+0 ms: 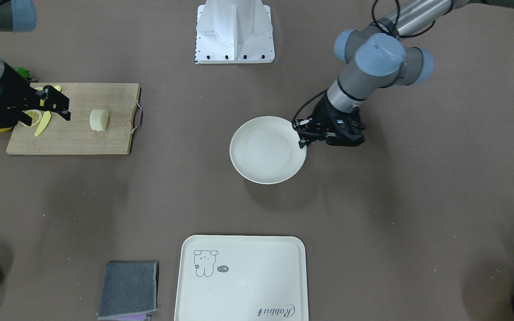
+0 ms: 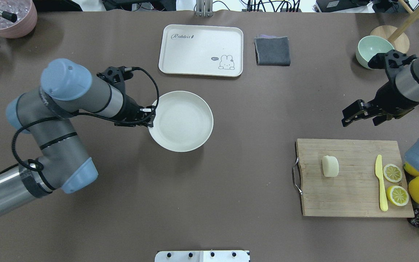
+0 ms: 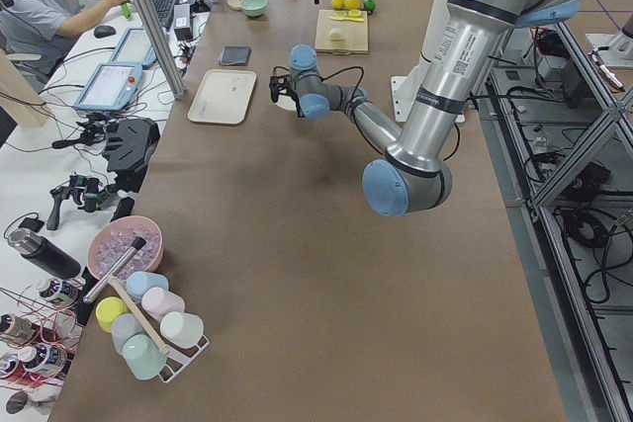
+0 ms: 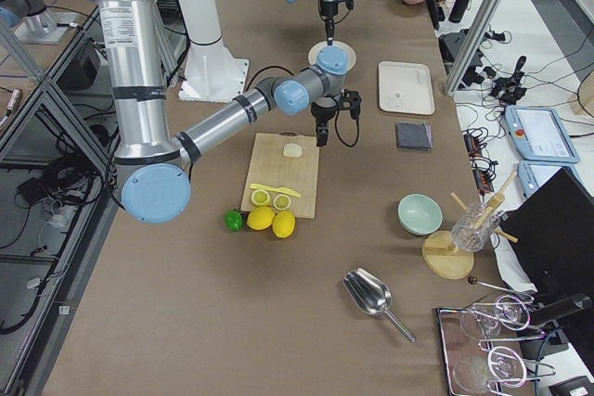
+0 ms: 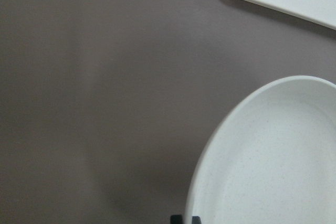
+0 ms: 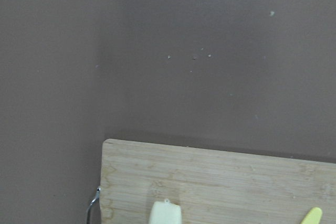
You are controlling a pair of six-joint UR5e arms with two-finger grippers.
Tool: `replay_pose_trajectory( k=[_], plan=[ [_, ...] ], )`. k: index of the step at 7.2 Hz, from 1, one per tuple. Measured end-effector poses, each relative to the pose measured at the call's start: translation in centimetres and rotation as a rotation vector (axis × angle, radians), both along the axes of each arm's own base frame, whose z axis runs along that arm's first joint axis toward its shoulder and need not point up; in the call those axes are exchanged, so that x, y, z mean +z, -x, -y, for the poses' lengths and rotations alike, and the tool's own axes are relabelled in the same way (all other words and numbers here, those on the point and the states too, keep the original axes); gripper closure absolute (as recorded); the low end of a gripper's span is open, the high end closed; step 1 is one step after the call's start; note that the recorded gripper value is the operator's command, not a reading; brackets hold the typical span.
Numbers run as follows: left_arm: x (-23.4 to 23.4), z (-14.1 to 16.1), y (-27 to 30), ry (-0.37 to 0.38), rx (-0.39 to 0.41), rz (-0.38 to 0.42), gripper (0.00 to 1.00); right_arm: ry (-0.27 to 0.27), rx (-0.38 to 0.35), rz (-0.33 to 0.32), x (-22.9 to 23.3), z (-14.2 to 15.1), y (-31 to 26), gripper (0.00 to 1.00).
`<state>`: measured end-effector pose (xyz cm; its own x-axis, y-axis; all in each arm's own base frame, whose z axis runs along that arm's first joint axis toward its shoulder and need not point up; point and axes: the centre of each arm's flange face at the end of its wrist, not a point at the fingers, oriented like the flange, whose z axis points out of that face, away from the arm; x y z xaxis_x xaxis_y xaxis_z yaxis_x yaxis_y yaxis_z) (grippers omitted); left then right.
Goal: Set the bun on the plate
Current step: 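Lower the right gripper over the cream bun while the left gripper hovers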
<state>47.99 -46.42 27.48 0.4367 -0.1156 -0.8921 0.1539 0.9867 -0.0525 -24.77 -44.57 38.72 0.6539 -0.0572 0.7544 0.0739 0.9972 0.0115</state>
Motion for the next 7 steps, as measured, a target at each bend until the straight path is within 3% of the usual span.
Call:
replay_pose_trajectory(
  k=[4,7],
  plan=[
    [-1.5,-0.4,-6.0,0.022,-0.004,0.038,1.0,0.023,-0.048,-0.041,-0.4,-3.7,6.2,0.0],
    [-1.7,-0.8,-7.1,0.015,-0.006,0.041,1.0,0.039,-0.067,-0.095,1.9,-4.6,8.0,0.02]
  ],
)
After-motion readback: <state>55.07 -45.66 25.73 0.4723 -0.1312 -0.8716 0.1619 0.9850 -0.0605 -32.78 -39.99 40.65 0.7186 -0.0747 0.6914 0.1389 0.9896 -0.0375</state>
